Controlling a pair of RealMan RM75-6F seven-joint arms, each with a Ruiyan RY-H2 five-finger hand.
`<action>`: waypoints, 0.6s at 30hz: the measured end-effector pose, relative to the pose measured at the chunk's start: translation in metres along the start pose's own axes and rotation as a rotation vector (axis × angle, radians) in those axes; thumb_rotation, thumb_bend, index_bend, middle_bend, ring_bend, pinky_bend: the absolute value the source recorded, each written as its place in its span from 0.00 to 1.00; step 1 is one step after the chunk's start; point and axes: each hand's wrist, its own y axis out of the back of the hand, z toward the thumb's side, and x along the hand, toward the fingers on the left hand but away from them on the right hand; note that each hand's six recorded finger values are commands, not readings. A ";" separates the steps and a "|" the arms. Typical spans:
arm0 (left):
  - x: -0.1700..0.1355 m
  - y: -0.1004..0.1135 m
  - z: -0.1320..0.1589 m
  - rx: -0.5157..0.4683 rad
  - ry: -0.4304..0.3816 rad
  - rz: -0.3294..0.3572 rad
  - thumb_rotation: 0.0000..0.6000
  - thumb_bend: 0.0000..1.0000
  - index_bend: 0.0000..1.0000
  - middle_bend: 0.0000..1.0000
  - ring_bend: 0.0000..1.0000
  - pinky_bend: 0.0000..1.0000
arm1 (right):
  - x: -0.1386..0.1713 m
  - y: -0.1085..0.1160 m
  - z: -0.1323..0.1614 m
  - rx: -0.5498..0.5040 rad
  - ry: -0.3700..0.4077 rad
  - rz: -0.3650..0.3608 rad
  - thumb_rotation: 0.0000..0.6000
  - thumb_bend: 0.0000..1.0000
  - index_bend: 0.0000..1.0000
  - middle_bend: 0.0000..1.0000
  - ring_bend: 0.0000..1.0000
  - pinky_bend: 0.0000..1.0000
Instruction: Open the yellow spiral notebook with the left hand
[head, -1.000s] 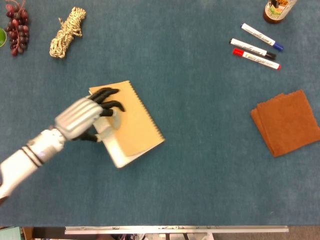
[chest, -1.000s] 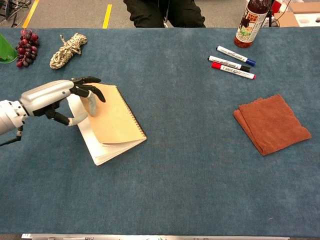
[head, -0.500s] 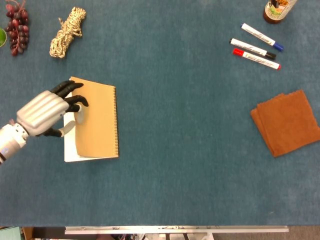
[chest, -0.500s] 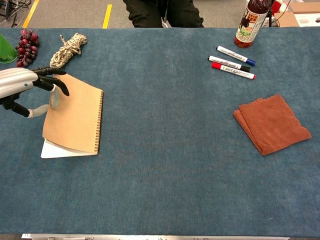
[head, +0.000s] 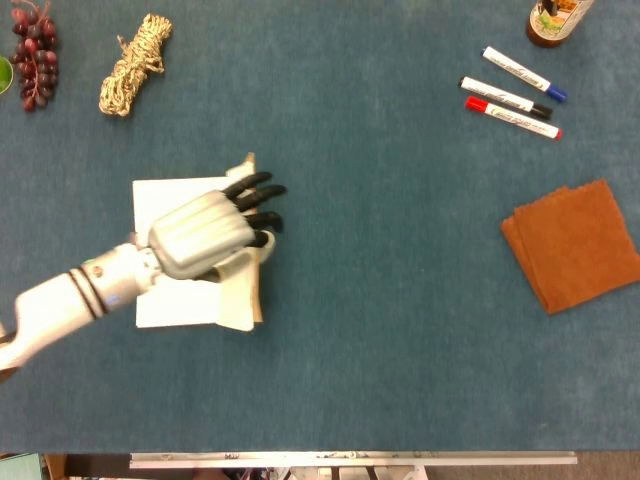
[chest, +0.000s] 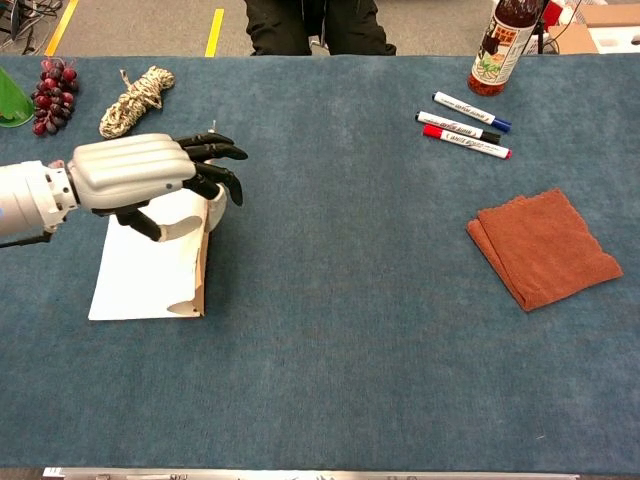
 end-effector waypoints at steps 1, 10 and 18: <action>0.005 0.000 0.003 -0.005 -0.007 -0.002 1.00 0.46 0.68 0.28 0.01 0.02 | 0.001 0.000 -0.002 0.000 -0.005 -0.001 1.00 0.24 0.33 0.28 0.22 0.31; 0.048 -0.010 0.023 -0.092 -0.002 -0.048 1.00 0.46 0.59 0.23 0.01 0.02 | 0.007 -0.002 -0.015 -0.005 -0.034 0.002 1.00 0.24 0.33 0.28 0.22 0.31; 0.071 -0.020 0.030 -0.234 0.055 -0.035 1.00 0.46 0.54 0.23 0.01 0.02 | 0.010 -0.002 -0.021 -0.008 -0.050 0.001 1.00 0.24 0.33 0.28 0.22 0.31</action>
